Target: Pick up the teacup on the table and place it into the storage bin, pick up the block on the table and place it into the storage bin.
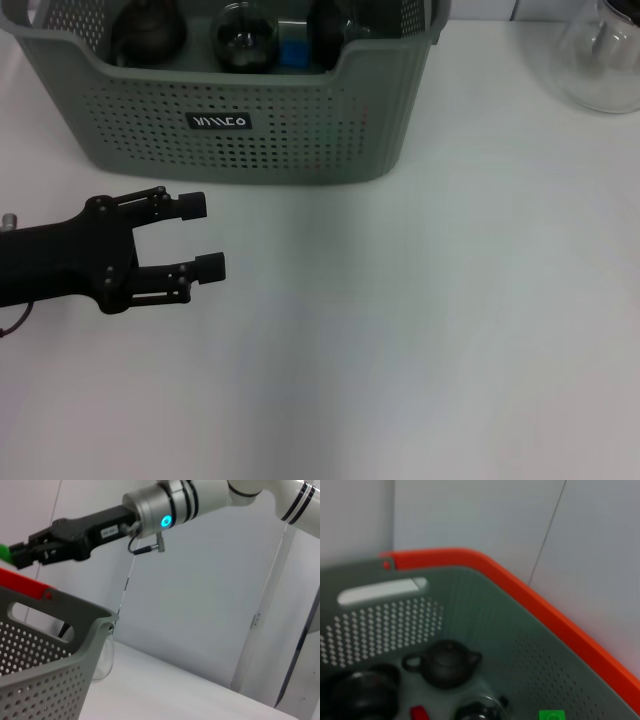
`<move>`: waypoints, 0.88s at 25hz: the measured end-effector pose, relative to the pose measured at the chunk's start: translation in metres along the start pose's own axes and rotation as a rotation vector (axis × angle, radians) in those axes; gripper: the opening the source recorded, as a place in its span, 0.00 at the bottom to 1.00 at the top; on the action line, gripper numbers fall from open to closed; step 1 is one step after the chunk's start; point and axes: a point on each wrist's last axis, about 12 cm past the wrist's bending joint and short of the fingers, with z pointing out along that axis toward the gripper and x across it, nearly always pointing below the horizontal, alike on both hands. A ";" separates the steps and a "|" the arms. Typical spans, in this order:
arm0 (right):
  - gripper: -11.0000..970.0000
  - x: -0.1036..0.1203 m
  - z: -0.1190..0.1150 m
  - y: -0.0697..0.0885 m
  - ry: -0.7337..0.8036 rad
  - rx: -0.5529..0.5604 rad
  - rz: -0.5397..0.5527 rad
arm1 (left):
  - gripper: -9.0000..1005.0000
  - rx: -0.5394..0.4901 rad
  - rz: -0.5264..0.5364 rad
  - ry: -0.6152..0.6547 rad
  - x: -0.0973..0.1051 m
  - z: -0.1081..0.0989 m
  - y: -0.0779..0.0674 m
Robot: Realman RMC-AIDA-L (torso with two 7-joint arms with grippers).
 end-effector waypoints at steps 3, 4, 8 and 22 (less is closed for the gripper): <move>0.22 0.004 0.011 0.005 0.038 0.030 -0.039 | 0.83 0.006 0.002 -0.002 -0.002 0.003 0.001; 0.22 0.004 0.011 0.005 0.038 0.030 -0.039 | 0.83 0.010 0.002 -0.003 -0.002 0.004 0.002; 0.22 0.006 0.012 0.007 0.053 0.021 -0.047 | 0.83 0.015 0.004 -0.004 -0.003 0.006 0.003; 0.66 0.002 -0.061 0.006 -0.141 -0.005 -0.008 | 0.83 0.015 0.011 -0.017 -0.005 0.007 0.004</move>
